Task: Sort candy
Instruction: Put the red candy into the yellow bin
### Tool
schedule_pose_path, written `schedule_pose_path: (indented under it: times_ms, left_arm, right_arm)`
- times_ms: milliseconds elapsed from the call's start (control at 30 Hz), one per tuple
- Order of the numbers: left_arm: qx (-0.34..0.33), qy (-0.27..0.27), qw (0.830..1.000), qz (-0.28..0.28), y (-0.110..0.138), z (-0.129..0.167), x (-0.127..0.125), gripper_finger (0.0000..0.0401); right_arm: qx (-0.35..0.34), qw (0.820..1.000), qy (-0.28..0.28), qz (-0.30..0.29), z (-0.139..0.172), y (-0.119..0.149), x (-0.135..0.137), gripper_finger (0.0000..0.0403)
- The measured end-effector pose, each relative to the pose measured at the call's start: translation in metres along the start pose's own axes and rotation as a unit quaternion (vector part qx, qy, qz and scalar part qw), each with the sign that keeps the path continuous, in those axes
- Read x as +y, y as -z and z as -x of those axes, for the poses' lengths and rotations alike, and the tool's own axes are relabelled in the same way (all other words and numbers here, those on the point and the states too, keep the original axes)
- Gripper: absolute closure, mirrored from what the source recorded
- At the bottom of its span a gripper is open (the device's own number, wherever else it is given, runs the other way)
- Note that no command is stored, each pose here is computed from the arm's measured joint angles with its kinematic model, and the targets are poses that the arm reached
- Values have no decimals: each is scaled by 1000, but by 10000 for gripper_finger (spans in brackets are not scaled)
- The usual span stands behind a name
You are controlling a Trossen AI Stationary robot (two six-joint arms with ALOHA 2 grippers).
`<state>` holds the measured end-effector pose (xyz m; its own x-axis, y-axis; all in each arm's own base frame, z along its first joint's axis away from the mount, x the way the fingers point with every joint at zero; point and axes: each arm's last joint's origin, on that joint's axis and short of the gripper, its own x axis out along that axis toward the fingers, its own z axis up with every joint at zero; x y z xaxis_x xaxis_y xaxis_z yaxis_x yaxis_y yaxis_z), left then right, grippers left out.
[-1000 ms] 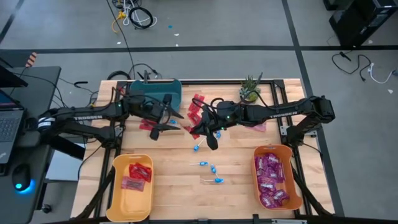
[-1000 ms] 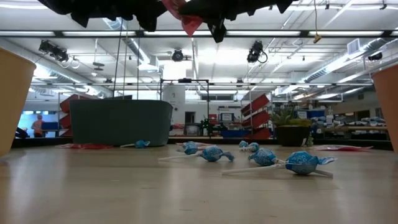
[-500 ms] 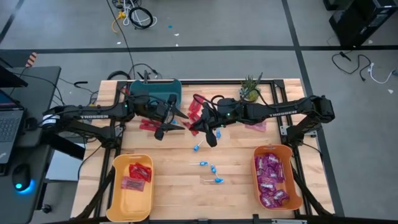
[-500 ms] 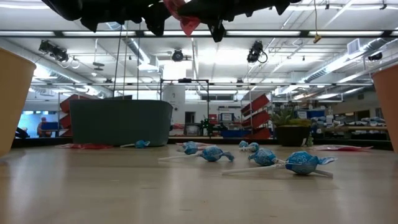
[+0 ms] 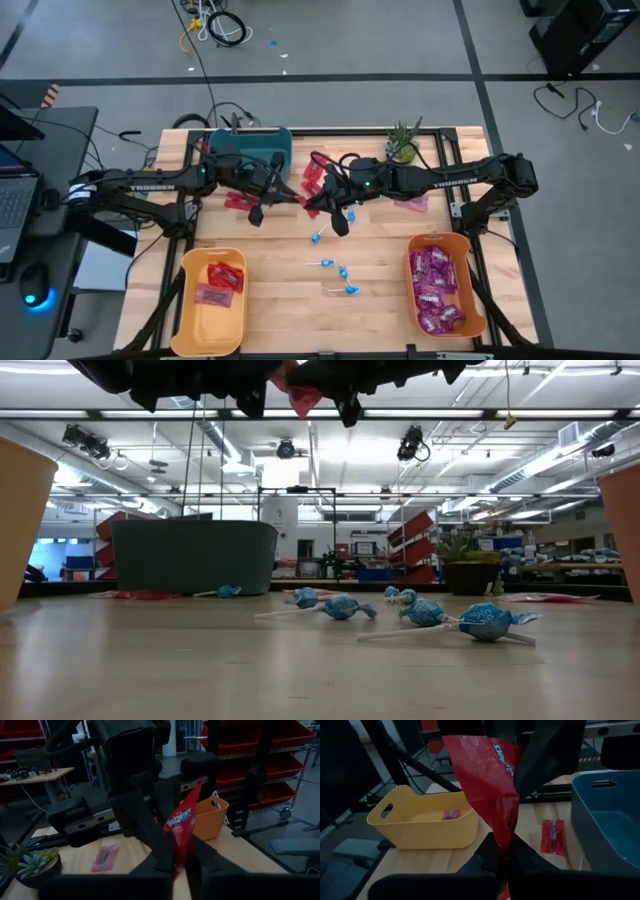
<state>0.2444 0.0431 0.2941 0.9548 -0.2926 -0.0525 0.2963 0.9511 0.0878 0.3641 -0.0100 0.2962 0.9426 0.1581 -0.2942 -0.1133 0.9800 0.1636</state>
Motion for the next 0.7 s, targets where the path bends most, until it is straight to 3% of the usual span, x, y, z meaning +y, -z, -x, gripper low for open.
schedule_pose_path:
  times_ms: [267, 700]
  left_arm:
    - [-3, 16, 1000, 20, -1, 0, -3, 397]
    - [-37, 11, 999, 22, -19, 15, -9, 400]
  right_arm:
    - [-2, 1000, -3, 4, 0, 0, 0, 359]
    - [47, 999, -7, -12, 5, 6, -1, 236]
